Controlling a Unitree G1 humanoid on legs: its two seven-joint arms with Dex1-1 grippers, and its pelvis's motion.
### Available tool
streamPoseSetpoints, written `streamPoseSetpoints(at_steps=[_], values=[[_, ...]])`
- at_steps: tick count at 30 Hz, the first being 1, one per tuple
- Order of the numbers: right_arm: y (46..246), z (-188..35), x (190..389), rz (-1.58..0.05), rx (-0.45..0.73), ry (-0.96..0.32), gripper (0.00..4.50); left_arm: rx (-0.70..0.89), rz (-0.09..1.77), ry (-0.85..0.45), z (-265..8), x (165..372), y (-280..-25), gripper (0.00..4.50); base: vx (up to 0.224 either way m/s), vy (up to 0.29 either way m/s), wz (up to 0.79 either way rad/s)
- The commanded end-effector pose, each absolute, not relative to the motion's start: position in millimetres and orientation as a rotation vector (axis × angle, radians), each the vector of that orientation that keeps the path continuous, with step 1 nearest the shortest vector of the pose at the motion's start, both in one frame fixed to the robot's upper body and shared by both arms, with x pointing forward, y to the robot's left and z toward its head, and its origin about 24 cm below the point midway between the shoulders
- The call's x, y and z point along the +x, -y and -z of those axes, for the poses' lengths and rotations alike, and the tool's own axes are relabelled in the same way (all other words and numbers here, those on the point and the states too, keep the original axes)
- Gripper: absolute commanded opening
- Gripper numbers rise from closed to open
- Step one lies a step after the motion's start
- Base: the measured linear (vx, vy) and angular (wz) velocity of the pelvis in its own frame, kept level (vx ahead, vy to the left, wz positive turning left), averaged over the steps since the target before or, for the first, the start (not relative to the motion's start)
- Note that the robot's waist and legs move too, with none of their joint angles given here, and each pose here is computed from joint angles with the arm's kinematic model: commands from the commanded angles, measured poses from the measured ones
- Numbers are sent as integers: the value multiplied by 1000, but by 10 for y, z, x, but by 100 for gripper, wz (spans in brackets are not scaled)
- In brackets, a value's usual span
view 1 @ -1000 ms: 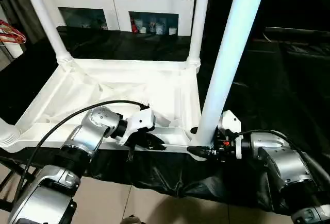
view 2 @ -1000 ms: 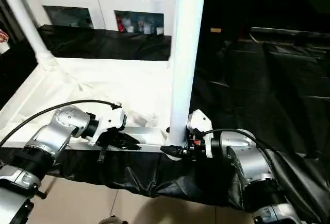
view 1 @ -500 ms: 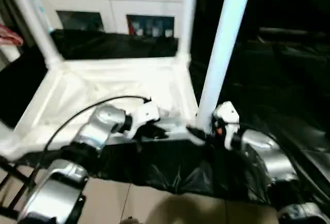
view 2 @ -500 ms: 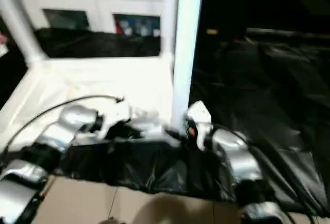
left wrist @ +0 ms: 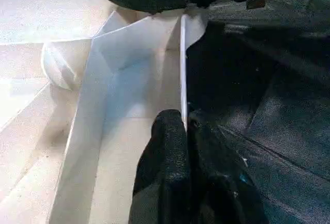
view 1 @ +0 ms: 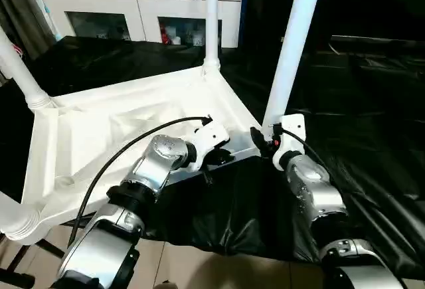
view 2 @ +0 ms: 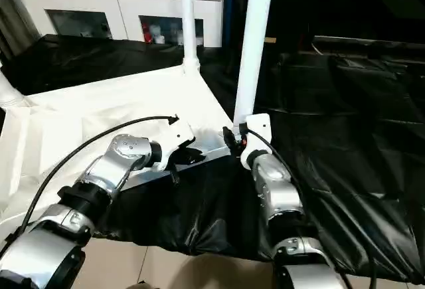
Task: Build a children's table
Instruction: Rotate leg to tighten
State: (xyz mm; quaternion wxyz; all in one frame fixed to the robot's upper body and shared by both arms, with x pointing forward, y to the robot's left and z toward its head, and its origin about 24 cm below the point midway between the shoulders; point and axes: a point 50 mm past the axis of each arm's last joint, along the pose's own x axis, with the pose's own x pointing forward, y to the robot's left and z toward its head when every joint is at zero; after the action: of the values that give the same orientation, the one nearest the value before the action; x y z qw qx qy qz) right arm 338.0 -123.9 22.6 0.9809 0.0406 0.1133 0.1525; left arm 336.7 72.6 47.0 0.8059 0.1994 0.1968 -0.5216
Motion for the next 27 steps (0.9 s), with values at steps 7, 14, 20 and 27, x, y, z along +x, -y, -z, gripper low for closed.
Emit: streamPoseSetpoints(at_steps=[7,14,20,27], values=[[889,-138,3227,-605,62,-274,384,452,1260,-347,-534,3263,-558,0,0,0,0],[1035,-285,3057,-986,-39,-265,384,489,1384,-351,-563,3214,-822,0,0,0,0],[1161,-332,2847,-1263,-104,-335,384,492,1467,-374,-578,3167,-998,0,0,0,0],[1295,-367,2678,-1452,-143,-423,384,520,1508,-405,-601,3171,-1171,0,0,0,0]])
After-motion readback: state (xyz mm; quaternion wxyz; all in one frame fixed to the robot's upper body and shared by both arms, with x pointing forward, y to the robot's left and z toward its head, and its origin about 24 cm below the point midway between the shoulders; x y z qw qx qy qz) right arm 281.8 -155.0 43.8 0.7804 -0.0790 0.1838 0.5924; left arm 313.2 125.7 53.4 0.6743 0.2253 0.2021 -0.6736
